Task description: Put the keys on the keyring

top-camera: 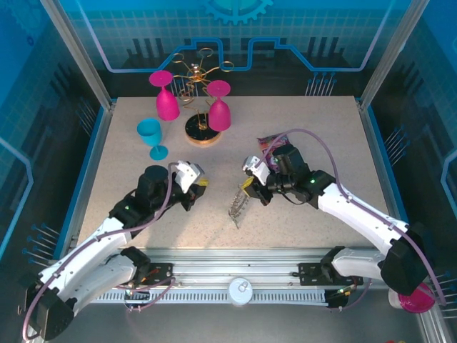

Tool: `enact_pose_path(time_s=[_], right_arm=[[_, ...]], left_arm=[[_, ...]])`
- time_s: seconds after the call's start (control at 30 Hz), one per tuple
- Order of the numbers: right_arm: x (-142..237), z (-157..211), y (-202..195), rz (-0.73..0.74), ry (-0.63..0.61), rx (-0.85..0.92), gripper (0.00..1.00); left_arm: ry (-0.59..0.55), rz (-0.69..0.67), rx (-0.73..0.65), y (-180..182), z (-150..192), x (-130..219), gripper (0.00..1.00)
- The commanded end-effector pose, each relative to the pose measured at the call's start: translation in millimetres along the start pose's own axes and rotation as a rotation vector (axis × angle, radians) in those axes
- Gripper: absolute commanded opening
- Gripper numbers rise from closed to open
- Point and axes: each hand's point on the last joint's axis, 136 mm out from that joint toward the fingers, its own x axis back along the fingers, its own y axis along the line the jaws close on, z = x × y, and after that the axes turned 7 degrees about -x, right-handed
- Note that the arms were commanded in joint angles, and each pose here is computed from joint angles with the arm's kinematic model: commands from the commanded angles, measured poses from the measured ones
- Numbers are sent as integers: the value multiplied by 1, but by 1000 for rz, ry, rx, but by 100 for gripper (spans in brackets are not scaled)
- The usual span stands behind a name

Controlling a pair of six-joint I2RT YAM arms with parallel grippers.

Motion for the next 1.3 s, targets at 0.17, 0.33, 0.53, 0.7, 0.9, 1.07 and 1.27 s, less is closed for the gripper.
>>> enact_pose_path(time_s=[0.17,0.33,0.53,0.7,0.9,1.07,1.27], right_arm=[[-5,-13,32,-196,-126,266,0],[-10,-10,32,-210,-119,326,0],[-12,-7,33,-218,-108,383,0],[-15,0,33,-197,-78,461,0],[-21,10,34,-198,-44,557,0],[-19,8,41,-226,-67,600,0],[-19,6,47,-233,-91,667,0]], left_arm=[[-196,227,-359,-43,-25,8,0],[-251,236,-453,-47,-27,6,0],[-254,285,-481,-53,-22,1,0],[-255,303,-479,-53,-23,-6,0],[-262,356,-489,-58,-24,-11,0],[-255,372,-506,-59,-20,-13,0],[-282,384,-576,-63,-20,-12,0]])
